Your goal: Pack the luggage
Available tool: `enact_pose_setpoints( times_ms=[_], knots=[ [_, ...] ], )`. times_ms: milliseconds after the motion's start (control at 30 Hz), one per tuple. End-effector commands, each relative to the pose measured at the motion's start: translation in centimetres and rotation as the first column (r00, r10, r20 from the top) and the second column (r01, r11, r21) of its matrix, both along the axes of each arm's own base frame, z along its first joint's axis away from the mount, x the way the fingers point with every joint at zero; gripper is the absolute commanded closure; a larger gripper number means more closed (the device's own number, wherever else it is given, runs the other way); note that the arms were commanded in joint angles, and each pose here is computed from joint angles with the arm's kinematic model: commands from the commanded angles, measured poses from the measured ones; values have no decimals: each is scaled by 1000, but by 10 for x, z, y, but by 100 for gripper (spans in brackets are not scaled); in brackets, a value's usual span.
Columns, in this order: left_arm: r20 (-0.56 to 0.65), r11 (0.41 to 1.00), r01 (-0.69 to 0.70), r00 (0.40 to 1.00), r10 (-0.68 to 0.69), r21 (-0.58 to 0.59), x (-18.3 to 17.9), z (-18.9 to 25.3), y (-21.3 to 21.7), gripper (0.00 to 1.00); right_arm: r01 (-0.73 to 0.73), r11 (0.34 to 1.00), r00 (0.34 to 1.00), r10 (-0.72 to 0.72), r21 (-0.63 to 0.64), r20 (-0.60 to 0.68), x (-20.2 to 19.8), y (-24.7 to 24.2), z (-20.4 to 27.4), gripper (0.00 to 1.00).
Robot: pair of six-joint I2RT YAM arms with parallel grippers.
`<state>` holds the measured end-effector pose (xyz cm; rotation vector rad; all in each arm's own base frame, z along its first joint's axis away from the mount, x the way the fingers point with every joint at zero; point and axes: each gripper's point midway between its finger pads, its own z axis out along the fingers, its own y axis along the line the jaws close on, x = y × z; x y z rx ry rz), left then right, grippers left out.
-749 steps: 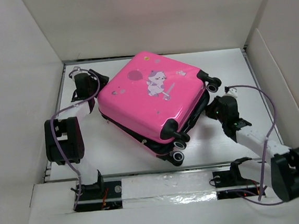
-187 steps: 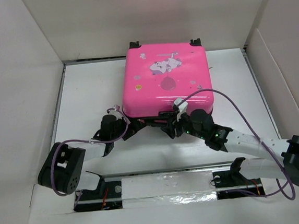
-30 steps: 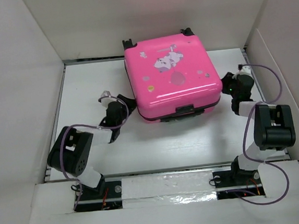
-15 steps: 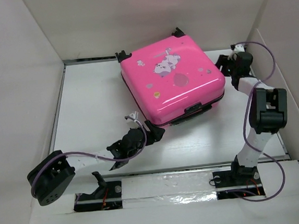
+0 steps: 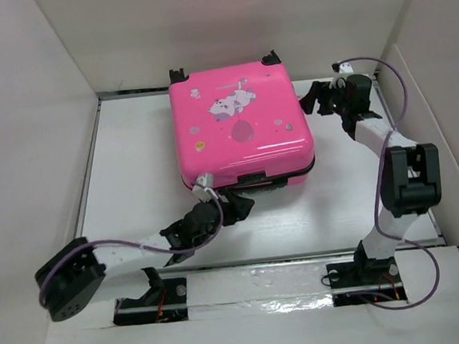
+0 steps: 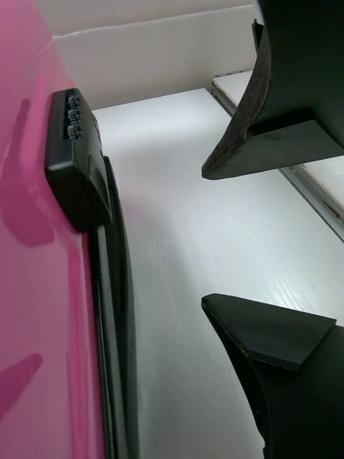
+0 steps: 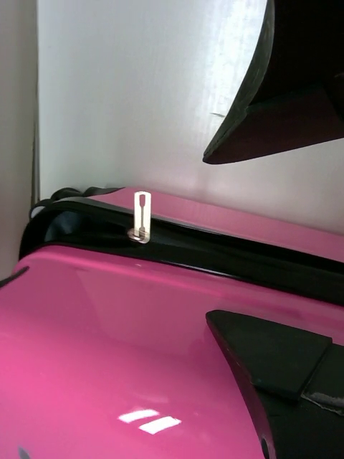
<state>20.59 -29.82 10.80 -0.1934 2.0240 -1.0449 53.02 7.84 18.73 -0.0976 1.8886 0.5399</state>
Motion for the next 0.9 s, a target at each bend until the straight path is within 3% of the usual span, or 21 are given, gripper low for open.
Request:
enact_pose_setpoints(
  times_ms=[0, 67, 200, 267, 300, 333, 367, 400, 500, 567, 600, 667, 733, 767, 800, 867],
  knots=[
    [59, 996, -93, 994, 93, 7, -1, 18, 38, 37, 36, 999, 990, -37, 11, 138, -23, -7, 55, 11],
    [70, 983, -161, 985, 155, 90, -3, 12, 65, 37, 54, 999, 988, -54, -1, 148, -25, -11, 59, 11],
    [224, 962, -259, 935, 273, -88, 2, 96, 96, 36, 82, 996, 988, -85, 31, 131, -22, -16, 50, 23],
    [290, 919, -347, 874, 389, -187, 18, 149, 114, 34, 92, 992, 983, -105, 87, 154, -20, -15, 52, 48],
    [301, 908, -379, 857, 418, -181, 28, 158, 115, 33, 96, 990, 982, -112, 102, 155, -21, -15, 51, 59],
    [316, 878, -435, 820, 478, -200, 44, 173, 127, 32, 91, 990, 983, -106, 108, 147, -24, -9, 46, 86],
    [336, 871, -426, 806, 488, -243, 52, 205, 127, 32, 106, 989, 980, -122, 106, 158, -25, -12, 49, 95],
    [349, 872, -448, 799, 490, -199, 69, 206, 124, 31, 118, 988, 979, -133, 103, 156, -25, -14, 48, 100],
    [342, 805, -548, 729, 593, -227, 120, 234, 165, 30, 174, 981, 970, -186, 89, 158, -28, -31, 47, 100],
    [328, 773, -564, 700, 634, -291, 143, 244, 193, 30, 200, 977, 969, -209, 81, 135, -25, -40, 42, 92],
    [314, 774, -565, 708, 633, -288, 164, 235, 218, 30, 219, 973, 968, -227, 75, 110, -22, -48, 32, 86],
    [260, 777, -531, 741, 619, -337, 182, 230, 226, 30, 235, 970, 967, -239, 57, 91, -14, -52, 26, 72],
    [201, 765, -578, 744, 638, -284, 212, 197, 241, 30, 251, 967, 967, -252, 36, 38, -5, -55, 3, 59],
    [191, 781, -560, 765, 616, -276, 222, 199, 239, 30, 246, 969, 969, -247, 24, 27, 0, -52, -2, 55],
    [132, 788, -571, 784, 607, -229, 239, 169, 239, 30, 246, 969, 968, -247, 23, 42, 11, -53, 5, 52],
    [109, 798, -557, 800, 590, -228, 256, 159, 239, 30, 197, 980, 979, -197, -7, -50, 21, -35, -30, 46]
  ],
)
